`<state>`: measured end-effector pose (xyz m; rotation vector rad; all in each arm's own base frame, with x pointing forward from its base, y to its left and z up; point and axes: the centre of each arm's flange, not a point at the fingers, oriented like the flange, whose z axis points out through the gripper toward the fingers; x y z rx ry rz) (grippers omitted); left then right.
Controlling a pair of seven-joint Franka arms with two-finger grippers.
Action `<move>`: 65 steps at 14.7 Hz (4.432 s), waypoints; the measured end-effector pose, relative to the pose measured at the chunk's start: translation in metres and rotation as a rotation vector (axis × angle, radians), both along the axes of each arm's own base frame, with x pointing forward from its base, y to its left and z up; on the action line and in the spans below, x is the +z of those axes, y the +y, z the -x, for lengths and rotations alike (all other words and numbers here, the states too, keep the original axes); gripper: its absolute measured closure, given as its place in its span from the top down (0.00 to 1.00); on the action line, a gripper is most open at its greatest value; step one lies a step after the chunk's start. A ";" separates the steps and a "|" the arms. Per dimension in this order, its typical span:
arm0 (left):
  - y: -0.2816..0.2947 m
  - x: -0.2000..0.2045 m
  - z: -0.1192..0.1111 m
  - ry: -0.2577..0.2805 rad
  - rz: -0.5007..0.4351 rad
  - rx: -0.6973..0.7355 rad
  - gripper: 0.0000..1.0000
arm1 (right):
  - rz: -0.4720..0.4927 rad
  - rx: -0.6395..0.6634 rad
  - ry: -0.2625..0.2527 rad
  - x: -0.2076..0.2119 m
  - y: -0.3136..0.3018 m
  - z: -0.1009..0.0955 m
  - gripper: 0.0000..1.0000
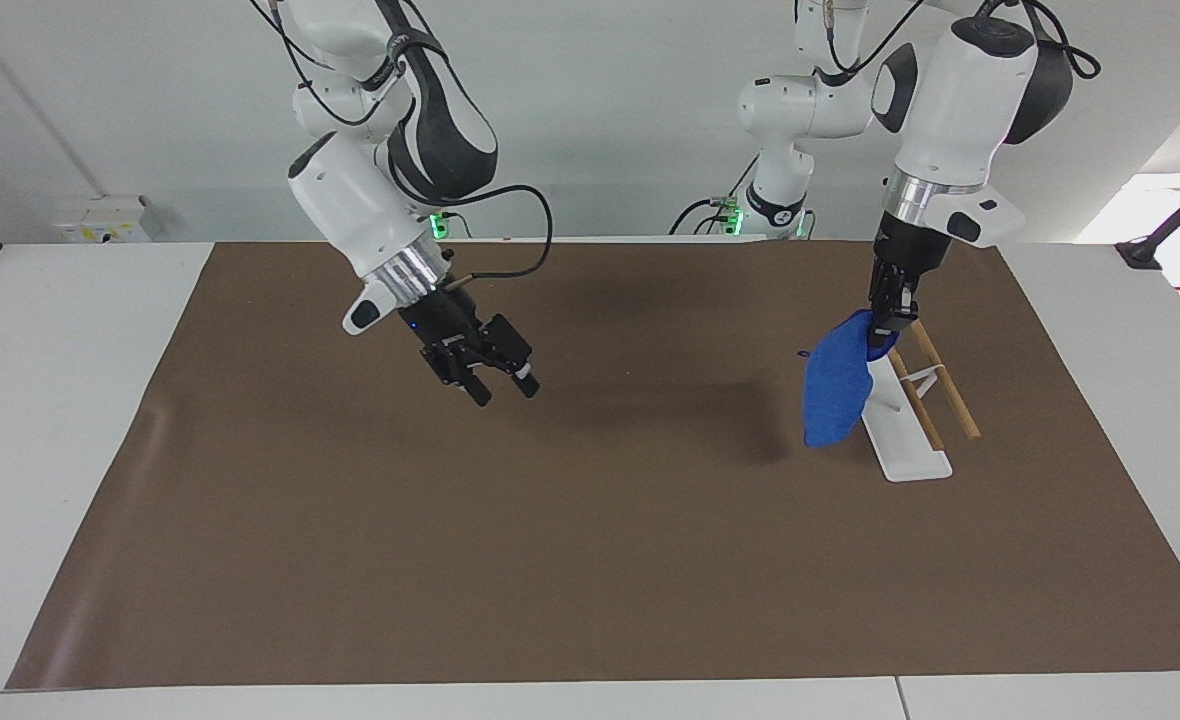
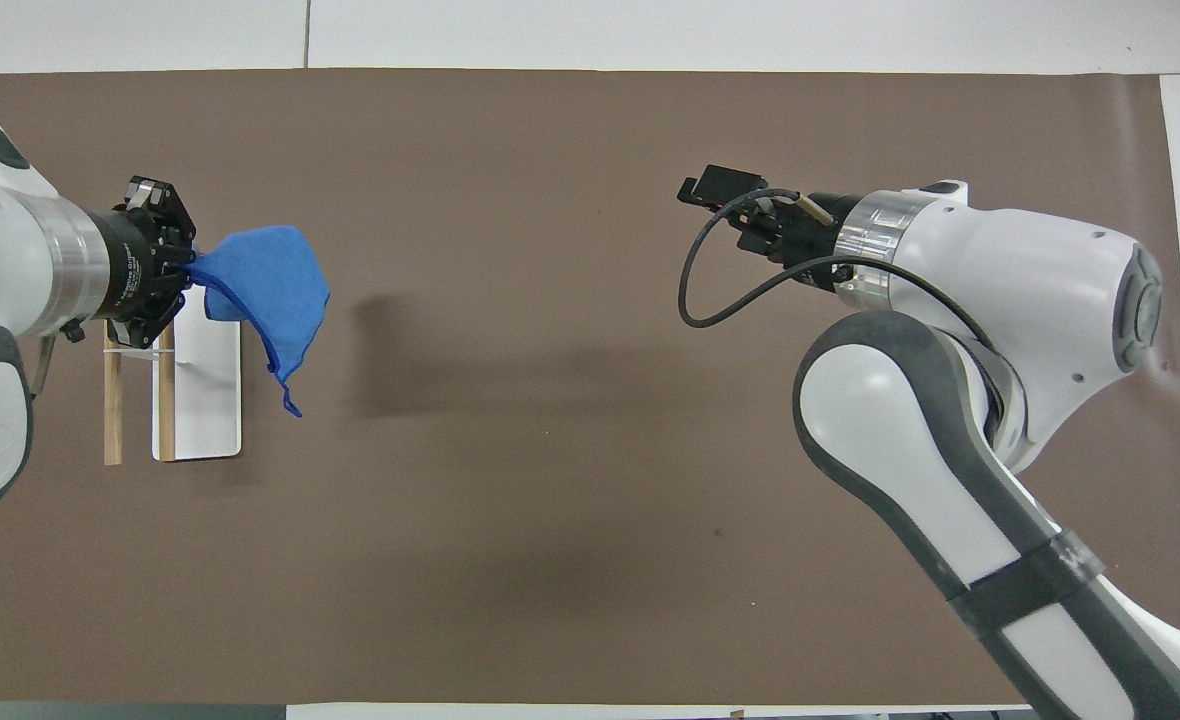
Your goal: Right arm passes towel to left arm to hang
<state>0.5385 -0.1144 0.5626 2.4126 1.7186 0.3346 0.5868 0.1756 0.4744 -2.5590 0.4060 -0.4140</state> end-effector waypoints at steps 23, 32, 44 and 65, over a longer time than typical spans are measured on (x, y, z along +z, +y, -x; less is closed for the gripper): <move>0.225 -0.086 0.023 -0.055 -0.105 0.087 0.04 | 0.473 0.103 0.434 0.152 -0.177 0.042 1.00; 0.246 -0.130 0.051 0.041 -0.104 0.081 0.04 | 0.490 0.152 0.394 0.170 -0.164 0.046 1.00; 0.207 -0.084 0.019 0.020 -0.114 -0.008 0.77 | 0.489 0.152 0.401 0.170 -0.166 0.045 1.00; 0.082 0.056 -0.003 0.214 -0.156 -1.163 1.00 | 0.489 0.150 0.404 0.169 -0.167 0.045 1.00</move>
